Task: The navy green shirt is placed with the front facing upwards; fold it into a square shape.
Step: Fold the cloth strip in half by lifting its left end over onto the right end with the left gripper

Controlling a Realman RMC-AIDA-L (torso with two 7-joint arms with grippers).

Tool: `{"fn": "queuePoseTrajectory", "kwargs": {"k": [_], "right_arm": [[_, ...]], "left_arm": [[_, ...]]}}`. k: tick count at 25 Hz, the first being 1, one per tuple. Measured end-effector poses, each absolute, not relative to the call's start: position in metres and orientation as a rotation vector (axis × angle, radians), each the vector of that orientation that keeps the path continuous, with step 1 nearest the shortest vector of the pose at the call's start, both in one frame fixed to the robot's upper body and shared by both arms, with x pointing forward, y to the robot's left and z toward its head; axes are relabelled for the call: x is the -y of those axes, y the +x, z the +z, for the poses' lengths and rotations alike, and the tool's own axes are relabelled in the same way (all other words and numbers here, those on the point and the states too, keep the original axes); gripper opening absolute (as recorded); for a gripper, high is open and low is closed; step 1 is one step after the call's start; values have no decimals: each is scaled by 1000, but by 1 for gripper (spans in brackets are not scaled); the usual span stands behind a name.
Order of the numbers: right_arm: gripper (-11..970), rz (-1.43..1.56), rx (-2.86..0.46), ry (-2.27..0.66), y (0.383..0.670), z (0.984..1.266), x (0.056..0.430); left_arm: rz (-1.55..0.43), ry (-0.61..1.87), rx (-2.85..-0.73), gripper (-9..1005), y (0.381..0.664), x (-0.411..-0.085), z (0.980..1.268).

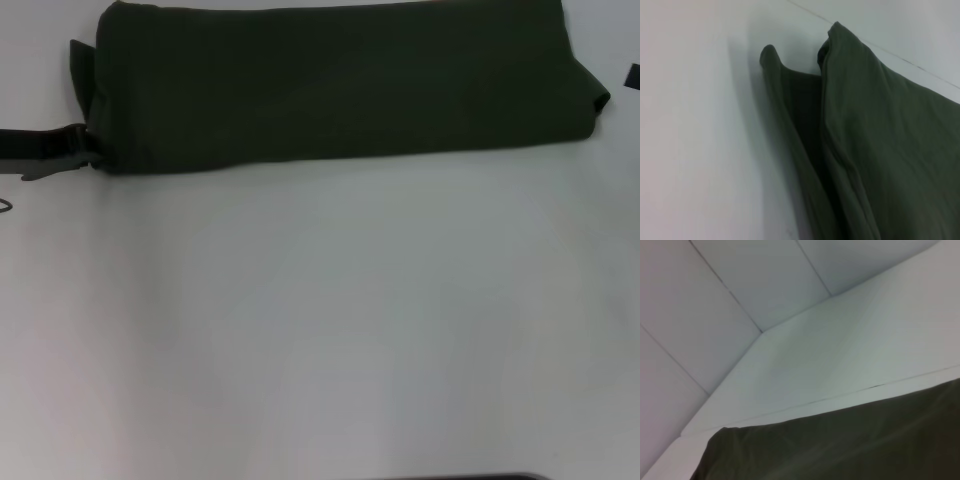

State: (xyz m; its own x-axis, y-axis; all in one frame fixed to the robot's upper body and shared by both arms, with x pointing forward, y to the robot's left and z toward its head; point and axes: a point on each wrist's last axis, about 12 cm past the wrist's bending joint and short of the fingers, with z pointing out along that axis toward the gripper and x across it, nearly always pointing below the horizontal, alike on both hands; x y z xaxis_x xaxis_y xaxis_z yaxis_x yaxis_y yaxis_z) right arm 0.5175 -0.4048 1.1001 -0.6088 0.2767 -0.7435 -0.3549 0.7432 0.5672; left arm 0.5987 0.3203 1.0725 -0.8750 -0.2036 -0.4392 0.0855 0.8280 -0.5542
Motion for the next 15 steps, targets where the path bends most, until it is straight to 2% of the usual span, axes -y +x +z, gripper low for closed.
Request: {"fn": "queuePoseTrajectory", "kwargs": {"k": [4,9,15], "right_arm": [[778,865,-2130,24,518,1108,426],[778,827,-2278,124,524,1123,450],[778,775,-2451,176,546,1134,447]], "left_arm": [[-804,-90,-2510,52,599,-325,1077],[-813,-83,-2508,22,599,-326,1081],[-866,-72,-2524,16,601,-322,1093]]}}
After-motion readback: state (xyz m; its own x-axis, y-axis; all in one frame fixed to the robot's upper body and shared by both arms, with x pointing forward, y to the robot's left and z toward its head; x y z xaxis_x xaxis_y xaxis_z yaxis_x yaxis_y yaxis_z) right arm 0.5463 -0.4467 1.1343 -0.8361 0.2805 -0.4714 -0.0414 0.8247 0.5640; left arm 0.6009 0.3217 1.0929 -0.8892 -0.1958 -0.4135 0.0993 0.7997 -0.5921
